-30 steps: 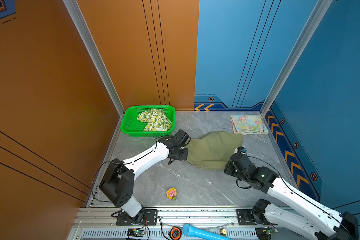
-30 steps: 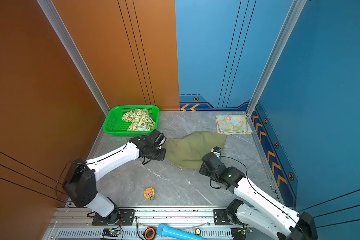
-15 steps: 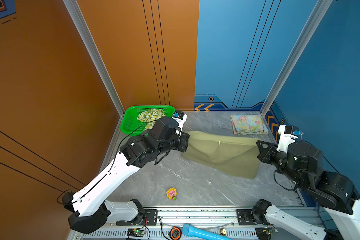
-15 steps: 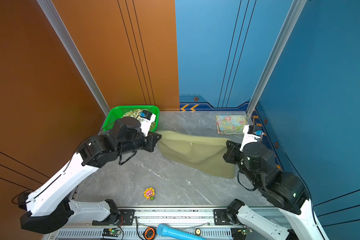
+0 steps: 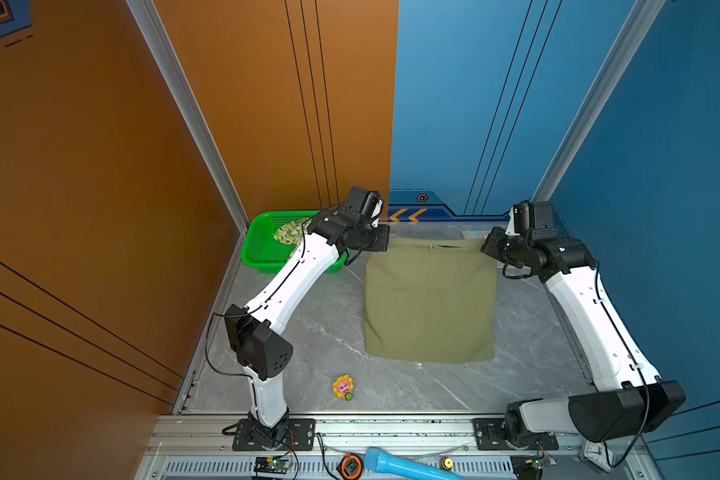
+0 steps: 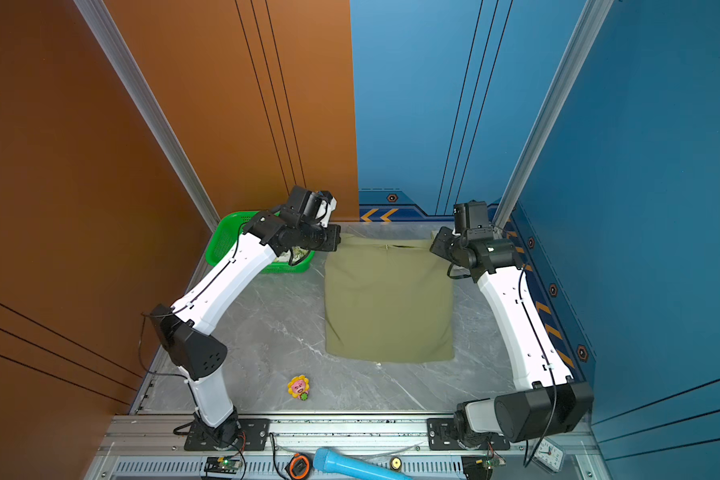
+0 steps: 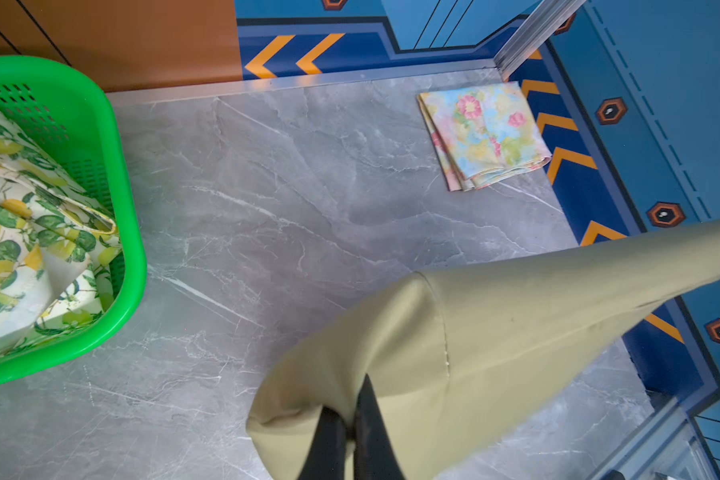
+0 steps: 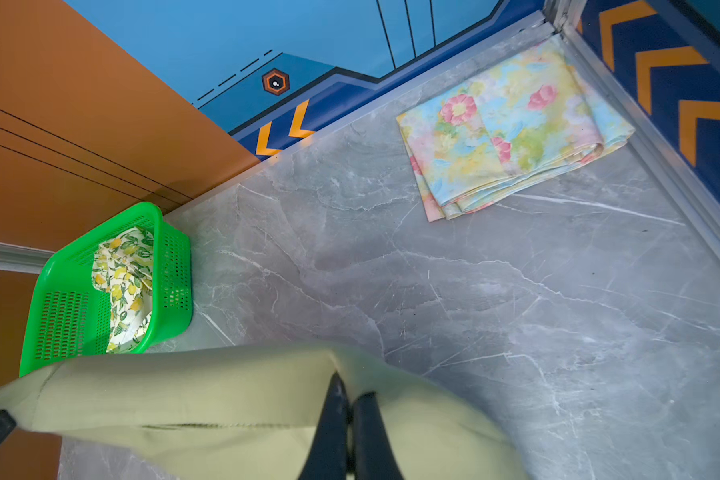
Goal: Fold and stack the skirts
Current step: 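Lower the olive skirt flat onto the table with both grippers, drawing it toward the robot, then open both grippers and regrasp the skirt's two side edges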
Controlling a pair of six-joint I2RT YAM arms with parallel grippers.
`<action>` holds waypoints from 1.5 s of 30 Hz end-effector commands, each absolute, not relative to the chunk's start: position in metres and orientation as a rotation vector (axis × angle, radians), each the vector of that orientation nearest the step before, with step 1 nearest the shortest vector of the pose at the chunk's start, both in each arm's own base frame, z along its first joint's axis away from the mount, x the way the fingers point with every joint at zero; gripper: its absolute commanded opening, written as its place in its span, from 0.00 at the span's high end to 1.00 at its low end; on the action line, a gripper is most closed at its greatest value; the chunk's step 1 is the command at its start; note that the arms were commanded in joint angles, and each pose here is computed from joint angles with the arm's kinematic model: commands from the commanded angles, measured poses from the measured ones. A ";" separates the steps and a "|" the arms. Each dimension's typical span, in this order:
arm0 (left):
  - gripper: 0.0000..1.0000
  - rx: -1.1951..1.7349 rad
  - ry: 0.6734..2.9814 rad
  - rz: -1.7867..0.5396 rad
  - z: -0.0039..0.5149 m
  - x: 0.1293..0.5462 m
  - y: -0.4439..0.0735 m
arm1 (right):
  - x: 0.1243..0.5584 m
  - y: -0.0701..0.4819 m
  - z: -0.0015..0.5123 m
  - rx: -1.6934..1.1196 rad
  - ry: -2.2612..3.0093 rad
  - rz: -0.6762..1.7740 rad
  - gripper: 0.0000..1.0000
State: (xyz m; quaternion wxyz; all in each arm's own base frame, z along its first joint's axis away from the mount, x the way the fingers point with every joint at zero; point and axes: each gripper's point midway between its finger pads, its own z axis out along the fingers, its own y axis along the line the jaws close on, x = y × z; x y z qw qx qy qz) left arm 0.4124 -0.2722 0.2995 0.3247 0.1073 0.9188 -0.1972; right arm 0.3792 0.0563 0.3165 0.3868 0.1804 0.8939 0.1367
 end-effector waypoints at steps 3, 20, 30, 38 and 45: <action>1.00 0.329 2.221 -0.580 0.386 0.382 -0.264 | 0.356 0.053 0.407 0.379 2.031 0.433 1.00; 1.00 0.435 2.123 -0.526 0.407 0.263 -0.265 | 0.246 0.041 0.435 0.350 1.950 0.452 1.00; 1.00 0.370 2.415 -0.620 0.292 0.376 -0.291 | 0.367 0.051 0.306 0.499 2.189 0.615 1.00; 0.29 0.333 2.592 -0.610 0.198 0.441 -0.309 | 0.420 0.017 0.225 0.639 2.279 0.523 0.32; 0.20 0.291 2.637 -0.487 0.185 0.429 -0.280 | 0.371 0.023 0.181 0.654 2.410 0.476 0.24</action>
